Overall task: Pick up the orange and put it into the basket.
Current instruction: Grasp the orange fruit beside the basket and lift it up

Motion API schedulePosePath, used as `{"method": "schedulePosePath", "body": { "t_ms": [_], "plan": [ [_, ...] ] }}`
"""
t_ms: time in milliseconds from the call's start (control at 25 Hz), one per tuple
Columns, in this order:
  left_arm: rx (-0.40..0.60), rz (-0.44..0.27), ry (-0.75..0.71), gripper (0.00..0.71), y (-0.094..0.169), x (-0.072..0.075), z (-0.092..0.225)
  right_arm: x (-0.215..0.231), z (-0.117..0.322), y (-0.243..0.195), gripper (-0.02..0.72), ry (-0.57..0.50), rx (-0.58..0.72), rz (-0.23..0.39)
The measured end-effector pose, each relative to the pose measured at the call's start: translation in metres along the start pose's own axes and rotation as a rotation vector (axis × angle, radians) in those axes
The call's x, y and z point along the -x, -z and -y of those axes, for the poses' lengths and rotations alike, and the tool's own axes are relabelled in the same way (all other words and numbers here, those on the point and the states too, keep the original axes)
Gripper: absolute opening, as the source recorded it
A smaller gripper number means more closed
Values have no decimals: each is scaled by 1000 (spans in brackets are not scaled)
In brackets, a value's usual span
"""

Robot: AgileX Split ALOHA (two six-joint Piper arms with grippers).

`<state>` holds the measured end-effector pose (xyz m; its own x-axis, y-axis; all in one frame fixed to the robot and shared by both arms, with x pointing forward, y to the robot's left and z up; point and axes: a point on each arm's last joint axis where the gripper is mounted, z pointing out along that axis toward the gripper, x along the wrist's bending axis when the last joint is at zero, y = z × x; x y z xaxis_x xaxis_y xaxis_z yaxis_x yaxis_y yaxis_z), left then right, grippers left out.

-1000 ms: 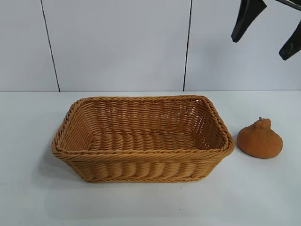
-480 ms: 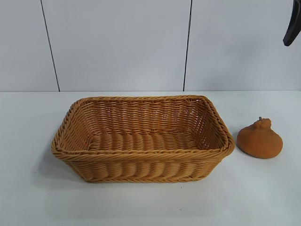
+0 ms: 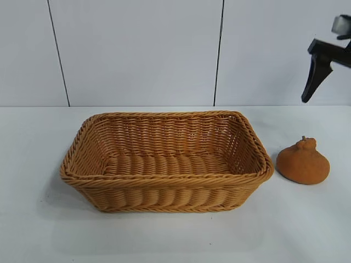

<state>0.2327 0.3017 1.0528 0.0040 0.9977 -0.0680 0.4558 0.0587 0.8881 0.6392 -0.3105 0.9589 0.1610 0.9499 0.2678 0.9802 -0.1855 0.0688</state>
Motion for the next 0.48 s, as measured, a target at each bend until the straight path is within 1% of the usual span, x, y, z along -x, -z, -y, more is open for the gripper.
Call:
{"method": "schedulePosePath", "body": {
  "t_ms": [200, 280, 320, 400, 440, 480],
  "plan": [
    [0, 0, 0, 612, 0, 0, 0, 11, -3, -45, 639, -29, -85, 0],
    [0, 0, 0, 612, 0, 0, 0, 13, -4, -53, 612, -33, -92, 2],
    [0, 0, 0, 612, 0, 0, 0, 14, -5, -55, 584, -34, -90, 4],
    [0, 0, 0, 612, 0, 0, 0, 14, -6, -56, 500, -35, -80, 3],
    [0, 0, 0, 612, 0, 0, 0, 14, -6, -56, 430, -36, -79, 2],
    [0, 0, 0, 612, 0, 0, 0, 14, -6, -56, 342, -37, -78, 2]
  ]
}}
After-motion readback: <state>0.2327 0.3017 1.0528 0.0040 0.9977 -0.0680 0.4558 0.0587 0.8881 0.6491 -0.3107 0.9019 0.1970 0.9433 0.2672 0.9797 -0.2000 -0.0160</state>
